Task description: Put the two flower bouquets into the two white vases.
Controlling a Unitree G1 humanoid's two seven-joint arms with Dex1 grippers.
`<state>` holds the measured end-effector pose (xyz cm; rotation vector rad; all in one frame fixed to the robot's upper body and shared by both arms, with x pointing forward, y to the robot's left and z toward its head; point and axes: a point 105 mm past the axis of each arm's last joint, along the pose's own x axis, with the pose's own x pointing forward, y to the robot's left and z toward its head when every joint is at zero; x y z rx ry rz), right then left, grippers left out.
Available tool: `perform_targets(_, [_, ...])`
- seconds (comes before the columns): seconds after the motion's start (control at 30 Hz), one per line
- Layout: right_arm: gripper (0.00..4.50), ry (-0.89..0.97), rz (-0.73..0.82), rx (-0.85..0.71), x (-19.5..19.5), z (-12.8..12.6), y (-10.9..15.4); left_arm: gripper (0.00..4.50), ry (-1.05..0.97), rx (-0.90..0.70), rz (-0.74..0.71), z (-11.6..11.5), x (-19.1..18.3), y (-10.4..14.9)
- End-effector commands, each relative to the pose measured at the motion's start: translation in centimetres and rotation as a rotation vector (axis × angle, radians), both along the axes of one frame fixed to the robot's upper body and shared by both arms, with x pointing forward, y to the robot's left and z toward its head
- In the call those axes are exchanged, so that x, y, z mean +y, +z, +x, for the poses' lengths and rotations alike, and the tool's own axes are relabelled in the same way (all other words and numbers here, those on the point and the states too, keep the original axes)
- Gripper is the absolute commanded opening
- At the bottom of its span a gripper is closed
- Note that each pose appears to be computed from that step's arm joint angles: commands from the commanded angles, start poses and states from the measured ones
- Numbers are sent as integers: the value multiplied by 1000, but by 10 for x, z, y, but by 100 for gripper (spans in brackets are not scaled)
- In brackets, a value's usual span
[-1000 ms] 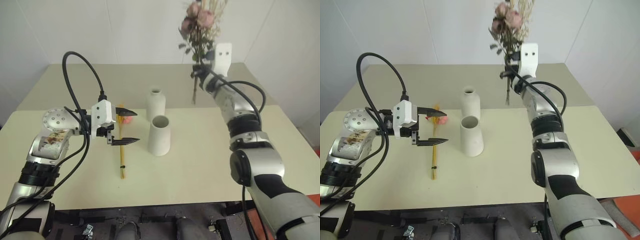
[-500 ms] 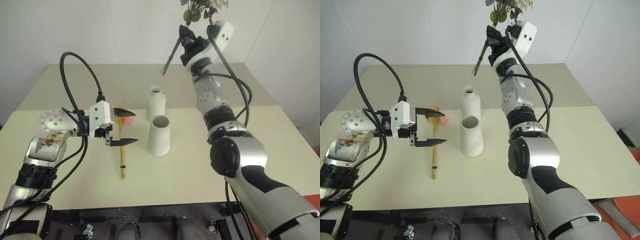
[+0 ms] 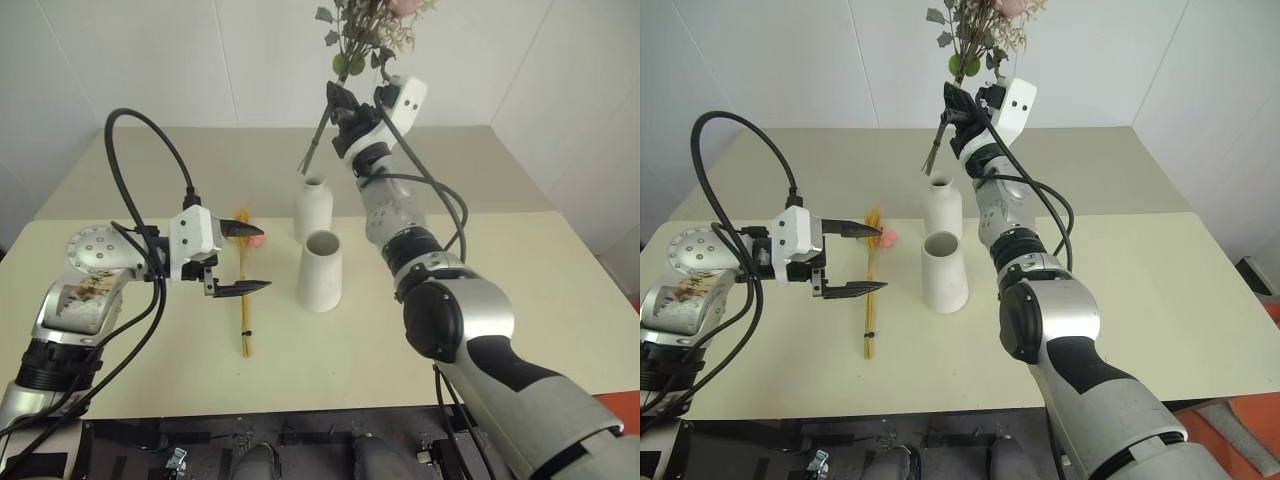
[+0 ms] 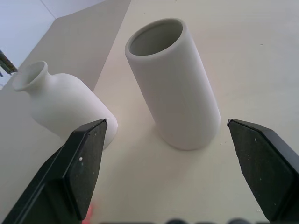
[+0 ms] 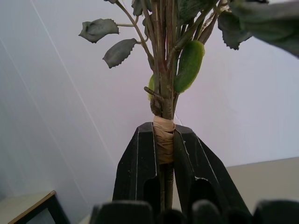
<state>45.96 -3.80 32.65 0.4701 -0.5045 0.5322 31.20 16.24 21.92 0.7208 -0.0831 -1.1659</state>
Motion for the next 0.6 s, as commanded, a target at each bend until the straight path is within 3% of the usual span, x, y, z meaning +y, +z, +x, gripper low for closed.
perform_targets(0.03, [23,-91,-36,-59,-13,-1,17,450,1,-51,-8,-6,1,14])
perform_targets(0.37, [23,-127,-70,-5,-12,4,-1,450,5,-60,-9,-10,2,19])
perform_targets(0.6, [23,-85,-75,-26,2,0,2,450,12,-60,-8,-13,5,21])
